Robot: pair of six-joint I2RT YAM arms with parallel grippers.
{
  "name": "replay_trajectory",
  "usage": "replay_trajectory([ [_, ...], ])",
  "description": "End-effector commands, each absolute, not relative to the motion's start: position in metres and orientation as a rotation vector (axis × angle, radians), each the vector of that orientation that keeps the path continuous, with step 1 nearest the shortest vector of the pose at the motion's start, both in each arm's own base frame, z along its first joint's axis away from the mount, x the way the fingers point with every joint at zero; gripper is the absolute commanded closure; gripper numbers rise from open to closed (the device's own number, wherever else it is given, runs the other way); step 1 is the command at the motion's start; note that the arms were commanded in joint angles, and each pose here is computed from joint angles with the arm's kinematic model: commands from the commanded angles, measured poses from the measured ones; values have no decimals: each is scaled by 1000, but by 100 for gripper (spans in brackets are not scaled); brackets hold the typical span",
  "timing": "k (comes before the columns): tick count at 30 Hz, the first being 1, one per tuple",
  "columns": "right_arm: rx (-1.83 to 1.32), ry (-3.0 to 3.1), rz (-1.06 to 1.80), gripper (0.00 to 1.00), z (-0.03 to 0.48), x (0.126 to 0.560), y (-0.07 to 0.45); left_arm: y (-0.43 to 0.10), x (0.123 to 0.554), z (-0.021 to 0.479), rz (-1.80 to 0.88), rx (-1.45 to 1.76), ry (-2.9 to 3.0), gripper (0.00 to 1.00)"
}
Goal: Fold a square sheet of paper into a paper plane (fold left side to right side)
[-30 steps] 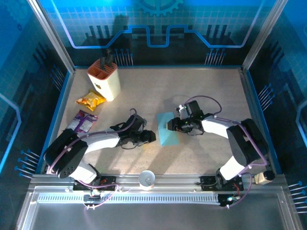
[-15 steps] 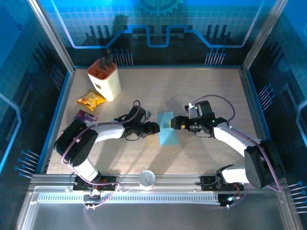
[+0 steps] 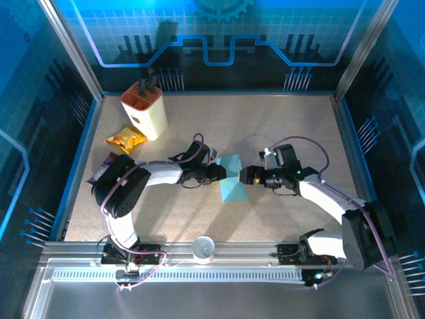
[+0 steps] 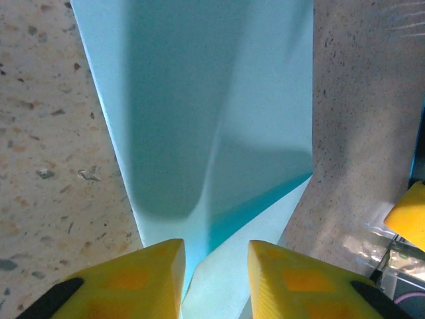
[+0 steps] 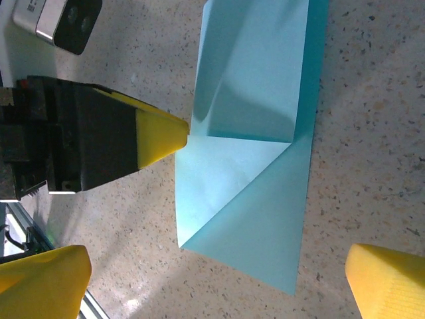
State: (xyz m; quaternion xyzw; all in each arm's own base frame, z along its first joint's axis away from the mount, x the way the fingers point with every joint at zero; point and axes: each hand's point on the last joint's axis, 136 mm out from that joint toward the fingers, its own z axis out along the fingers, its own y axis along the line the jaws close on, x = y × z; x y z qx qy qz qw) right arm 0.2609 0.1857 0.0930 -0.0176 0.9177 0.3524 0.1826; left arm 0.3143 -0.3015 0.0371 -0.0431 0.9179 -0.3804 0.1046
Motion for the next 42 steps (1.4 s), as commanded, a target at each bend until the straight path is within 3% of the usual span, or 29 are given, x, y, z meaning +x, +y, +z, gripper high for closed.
replay_trajectory([
  [1,-56,2601,1018,1,92,256,183,-306,317,38,-1147,-105,2705,71],
  [11,-37,2581,1151,1,88,261,201,-296,310,52,-1130,-115,2669,95],
  [32,192,2591,1432,0,69,283,250,-291,305,87,-1262,-155,2492,98],
  [39,226,2545,1534,10,67,294,267,-290,304,82,-1252,-169,2503,98],
  [42,242,2528,1548,16,64,298,269,-286,303,73,-1223,-192,2524,93],
])
